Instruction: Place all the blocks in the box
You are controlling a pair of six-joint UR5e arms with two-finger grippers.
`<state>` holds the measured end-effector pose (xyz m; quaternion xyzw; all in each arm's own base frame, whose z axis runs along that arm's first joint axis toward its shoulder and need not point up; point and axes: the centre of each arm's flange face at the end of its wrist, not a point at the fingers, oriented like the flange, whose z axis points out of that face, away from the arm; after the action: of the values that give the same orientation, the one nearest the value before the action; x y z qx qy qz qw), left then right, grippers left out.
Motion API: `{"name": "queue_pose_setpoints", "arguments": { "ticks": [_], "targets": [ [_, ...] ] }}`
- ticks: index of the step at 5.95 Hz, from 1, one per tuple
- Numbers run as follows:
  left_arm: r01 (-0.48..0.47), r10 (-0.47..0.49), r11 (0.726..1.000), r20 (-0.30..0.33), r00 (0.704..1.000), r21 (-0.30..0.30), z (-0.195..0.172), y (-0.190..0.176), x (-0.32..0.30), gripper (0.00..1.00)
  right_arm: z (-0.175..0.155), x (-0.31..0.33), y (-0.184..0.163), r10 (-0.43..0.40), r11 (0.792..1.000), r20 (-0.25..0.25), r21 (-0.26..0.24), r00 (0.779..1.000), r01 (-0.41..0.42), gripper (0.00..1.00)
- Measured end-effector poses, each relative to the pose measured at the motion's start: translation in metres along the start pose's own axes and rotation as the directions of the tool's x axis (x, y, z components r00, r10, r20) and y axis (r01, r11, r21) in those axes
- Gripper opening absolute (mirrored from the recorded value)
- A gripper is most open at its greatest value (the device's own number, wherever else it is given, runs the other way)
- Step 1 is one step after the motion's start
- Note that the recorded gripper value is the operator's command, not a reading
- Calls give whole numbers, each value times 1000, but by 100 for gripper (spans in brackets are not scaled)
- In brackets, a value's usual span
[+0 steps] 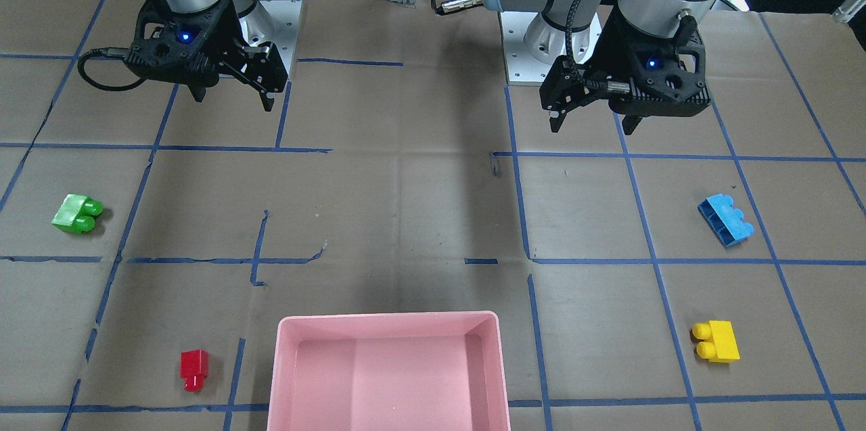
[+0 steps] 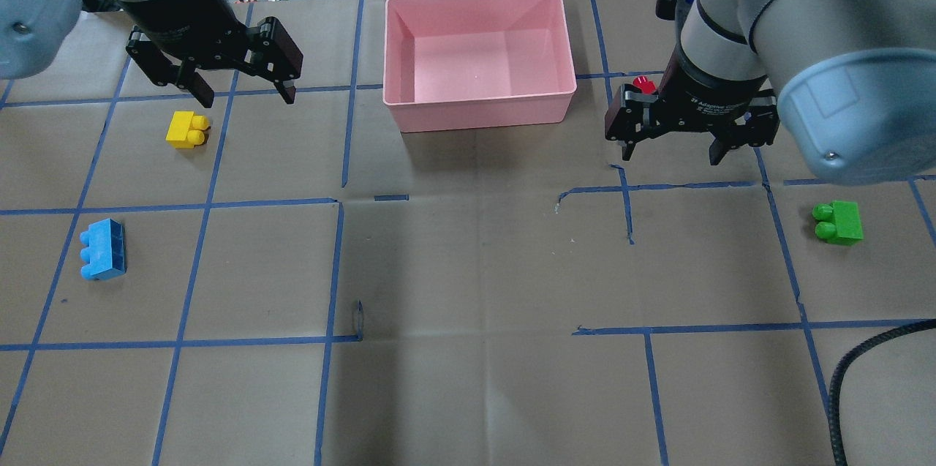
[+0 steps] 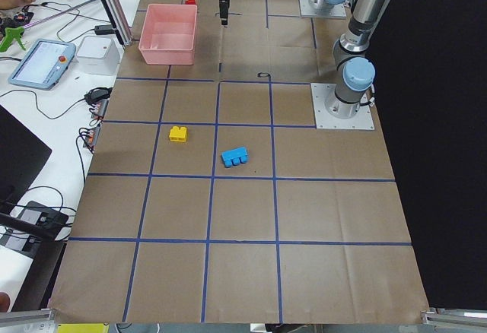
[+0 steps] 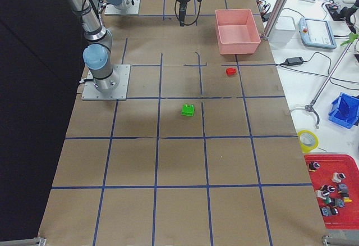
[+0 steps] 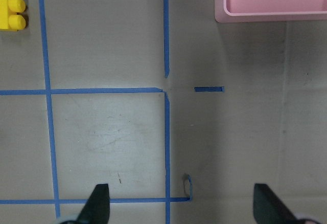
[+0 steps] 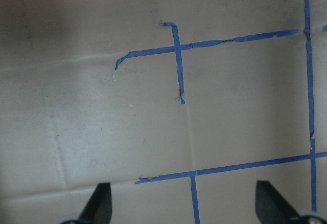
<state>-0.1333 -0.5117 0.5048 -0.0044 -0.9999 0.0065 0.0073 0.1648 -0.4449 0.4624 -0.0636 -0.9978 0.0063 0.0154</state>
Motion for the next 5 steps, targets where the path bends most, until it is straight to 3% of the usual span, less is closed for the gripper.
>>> {"name": "queue_pose_setpoints", "arguments": {
  "ticks": [5],
  "targets": [
    [0,0,1000,4,1000,-1,1,1,-1,99,5,-1,-3,0,1000,-2,-10,1000,0,100]
  ]
}}
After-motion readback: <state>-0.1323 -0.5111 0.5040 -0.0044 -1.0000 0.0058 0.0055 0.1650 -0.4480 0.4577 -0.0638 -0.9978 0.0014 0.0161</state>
